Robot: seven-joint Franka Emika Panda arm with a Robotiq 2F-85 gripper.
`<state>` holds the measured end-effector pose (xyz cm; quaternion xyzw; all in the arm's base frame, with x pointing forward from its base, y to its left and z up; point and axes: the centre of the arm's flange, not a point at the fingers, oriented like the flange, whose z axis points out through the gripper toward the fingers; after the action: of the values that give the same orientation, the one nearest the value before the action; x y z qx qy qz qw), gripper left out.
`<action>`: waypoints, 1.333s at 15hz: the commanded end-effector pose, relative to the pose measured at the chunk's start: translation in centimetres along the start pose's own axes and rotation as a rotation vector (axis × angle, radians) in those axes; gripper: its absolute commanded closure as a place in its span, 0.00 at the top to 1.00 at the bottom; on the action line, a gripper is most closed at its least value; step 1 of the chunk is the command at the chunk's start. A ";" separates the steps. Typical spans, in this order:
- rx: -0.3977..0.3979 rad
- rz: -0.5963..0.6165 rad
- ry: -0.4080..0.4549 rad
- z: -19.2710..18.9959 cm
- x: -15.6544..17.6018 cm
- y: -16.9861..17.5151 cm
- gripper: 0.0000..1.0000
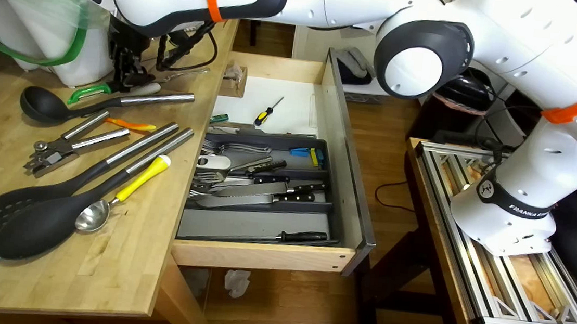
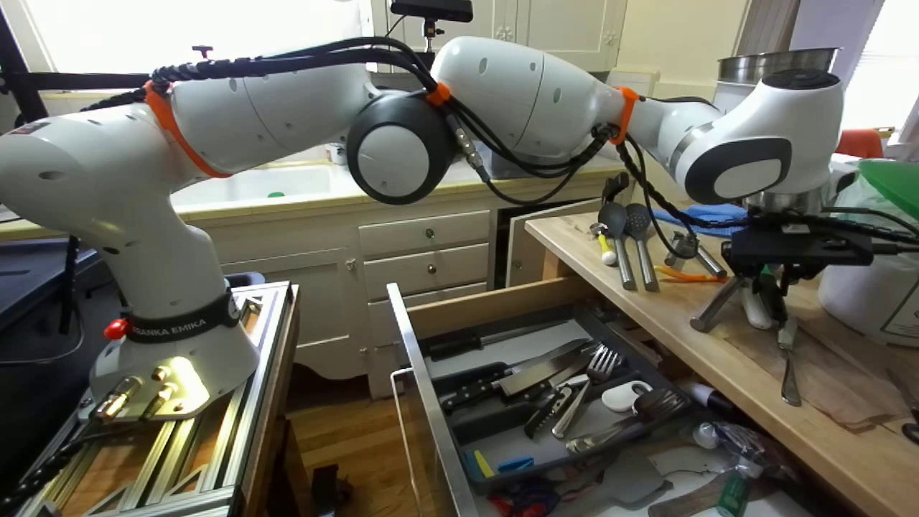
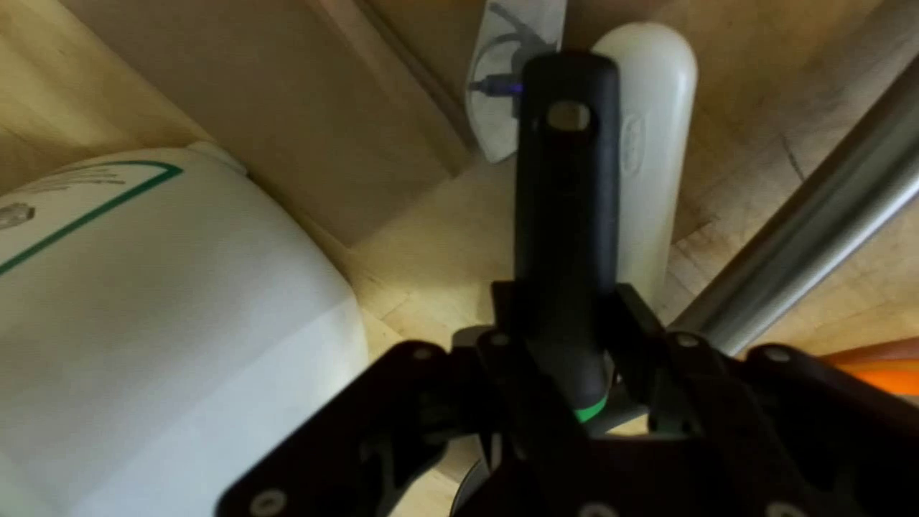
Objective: Take a peeler out of the open drawer and put it on the counter
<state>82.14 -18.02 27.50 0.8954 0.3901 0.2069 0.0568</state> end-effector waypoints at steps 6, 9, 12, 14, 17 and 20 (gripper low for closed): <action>-0.032 0.010 -0.025 1.9 1.7 3.2 0.82; -0.017 0.012 -0.002 0.0 2.1 3.0 1.00; 0.054 -0.020 0.037 -4.1 2.2 1.4 1.00; 0.113 -0.053 0.049 -8.0 1.6 -0.3 1.00; 0.188 0.005 -0.001 -13.7 -0.2 -1.8 1.00; 0.235 0.083 -0.122 -18.2 -2.1 -2.2 1.00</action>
<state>78.96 -18.79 40.73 0.9001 0.4040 0.1621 -0.0177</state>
